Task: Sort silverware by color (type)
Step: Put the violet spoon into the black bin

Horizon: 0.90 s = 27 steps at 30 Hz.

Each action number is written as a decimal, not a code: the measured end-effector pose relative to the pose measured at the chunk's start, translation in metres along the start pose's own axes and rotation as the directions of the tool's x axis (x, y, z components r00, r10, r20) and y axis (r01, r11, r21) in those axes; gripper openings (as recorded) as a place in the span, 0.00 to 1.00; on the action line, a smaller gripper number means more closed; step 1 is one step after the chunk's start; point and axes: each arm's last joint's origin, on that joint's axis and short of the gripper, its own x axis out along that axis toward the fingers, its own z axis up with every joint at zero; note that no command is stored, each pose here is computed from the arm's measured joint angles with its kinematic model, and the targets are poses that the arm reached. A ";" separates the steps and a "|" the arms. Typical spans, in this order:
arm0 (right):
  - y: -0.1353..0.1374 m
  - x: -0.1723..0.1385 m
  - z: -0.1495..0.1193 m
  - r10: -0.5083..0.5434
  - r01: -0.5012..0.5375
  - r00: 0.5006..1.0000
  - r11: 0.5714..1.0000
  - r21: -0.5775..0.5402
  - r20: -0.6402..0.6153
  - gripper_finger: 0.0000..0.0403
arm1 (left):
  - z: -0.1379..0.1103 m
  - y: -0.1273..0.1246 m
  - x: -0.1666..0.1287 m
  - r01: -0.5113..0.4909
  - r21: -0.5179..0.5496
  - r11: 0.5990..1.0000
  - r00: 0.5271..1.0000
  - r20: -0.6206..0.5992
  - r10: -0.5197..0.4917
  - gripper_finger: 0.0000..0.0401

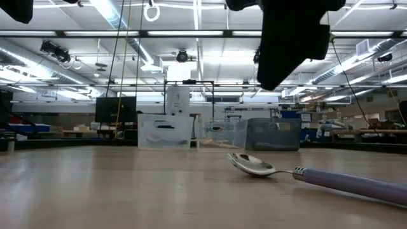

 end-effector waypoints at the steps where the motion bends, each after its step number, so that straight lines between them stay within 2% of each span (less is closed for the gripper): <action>1: -0.001 0.000 0.000 -0.007 0.007 1.000 1.000 -0.014 -0.002 0.19 | 0.000 0.000 0.000 -0.001 0.000 1.000 1.000 -0.001 0.001 0.03; 6: -0.001 -0.003 0.000 -0.036 0.039 0.998 0.998 -0.058 0.046 0.25 | 0.000 0.001 0.000 -0.002 -0.001 1.000 1.000 -0.001 0.002 0.03; 17: -0.007 -0.003 -0.003 -0.141 0.146 0.987 0.988 -0.059 0.082 0.50 | 0.000 0.001 0.000 -0.003 0.007 1.000 1.000 -0.002 0.003 0.03; 27: -0.014 0.008 -0.018 -0.207 0.212 0.973 0.977 -0.033 0.105 0.50 | 0.001 0.003 0.001 -0.030 0.011 0.999 1.000 0.004 0.030 0.03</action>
